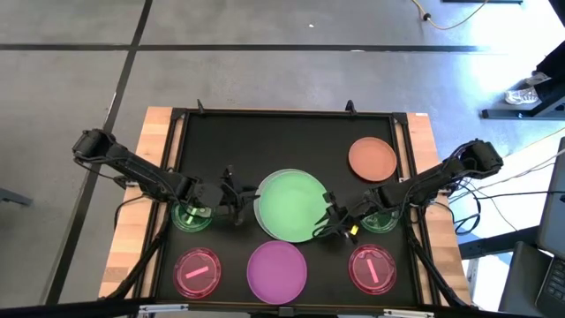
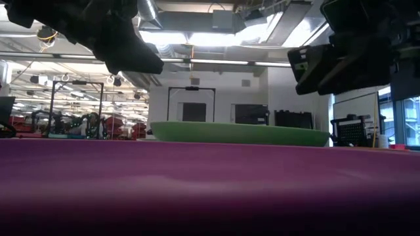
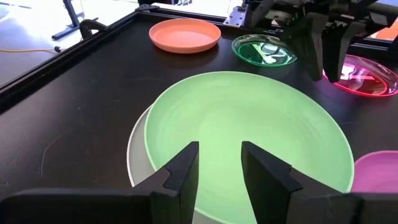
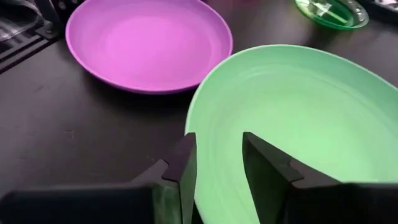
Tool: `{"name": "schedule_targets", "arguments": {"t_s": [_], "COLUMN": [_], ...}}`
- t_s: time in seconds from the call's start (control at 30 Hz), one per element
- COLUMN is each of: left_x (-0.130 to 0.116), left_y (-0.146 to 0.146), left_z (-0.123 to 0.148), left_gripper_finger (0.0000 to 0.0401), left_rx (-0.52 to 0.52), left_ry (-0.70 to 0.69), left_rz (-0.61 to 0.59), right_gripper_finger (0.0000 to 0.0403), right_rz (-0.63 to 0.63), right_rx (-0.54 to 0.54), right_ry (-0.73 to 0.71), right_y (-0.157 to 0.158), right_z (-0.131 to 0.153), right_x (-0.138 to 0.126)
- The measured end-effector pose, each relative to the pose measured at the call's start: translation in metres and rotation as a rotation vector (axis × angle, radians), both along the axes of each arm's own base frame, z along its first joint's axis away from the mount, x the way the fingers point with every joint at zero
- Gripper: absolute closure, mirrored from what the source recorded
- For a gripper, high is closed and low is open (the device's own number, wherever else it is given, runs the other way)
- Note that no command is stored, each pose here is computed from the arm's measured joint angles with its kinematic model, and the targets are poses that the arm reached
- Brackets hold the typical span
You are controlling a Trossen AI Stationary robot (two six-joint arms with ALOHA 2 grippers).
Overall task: Stack plastic plates
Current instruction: Adjust the stacked plates
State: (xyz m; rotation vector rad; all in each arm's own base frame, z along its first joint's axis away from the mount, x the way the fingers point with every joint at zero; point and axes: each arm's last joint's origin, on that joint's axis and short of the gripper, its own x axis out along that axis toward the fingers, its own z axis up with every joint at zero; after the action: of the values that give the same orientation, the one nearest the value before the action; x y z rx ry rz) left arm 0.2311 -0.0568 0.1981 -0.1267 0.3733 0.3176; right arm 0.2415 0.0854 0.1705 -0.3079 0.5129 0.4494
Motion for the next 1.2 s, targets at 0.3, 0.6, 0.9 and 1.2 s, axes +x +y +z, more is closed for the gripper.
{"name": "schedule_targets", "arguments": {"t_s": [0.3,0.6,0.9,1.2], "left_x": [0.0,0.0,0.0,0.0], "left_y": [0.0,0.0,0.0,0.0], "left_z": [0.0,0.0,-0.001,-0.001], "left_gripper_finger": [0.0287,0.0287,0.0287,0.0287], "left_rx": [0.0,0.001,0.001,0.001], "left_ry": [0.001,0.002,0.003,0.003], "left_rz": [0.0,0.0,0.0,0.0], "right_gripper_finger": [0.0285,0.0285,0.0285,0.0285], "right_rz": [-0.018,0.077,0.1,0.109], "right_rx": [0.014,0.204,0.321,0.331], "right_ry": [0.057,0.194,0.413,0.398], "right_y": [-0.005,-0.002,0.005,0.009], "right_z": [0.013,0.012,-0.015,-0.028], "right_x": [-0.016,-0.023,-0.018,-0.007]}}
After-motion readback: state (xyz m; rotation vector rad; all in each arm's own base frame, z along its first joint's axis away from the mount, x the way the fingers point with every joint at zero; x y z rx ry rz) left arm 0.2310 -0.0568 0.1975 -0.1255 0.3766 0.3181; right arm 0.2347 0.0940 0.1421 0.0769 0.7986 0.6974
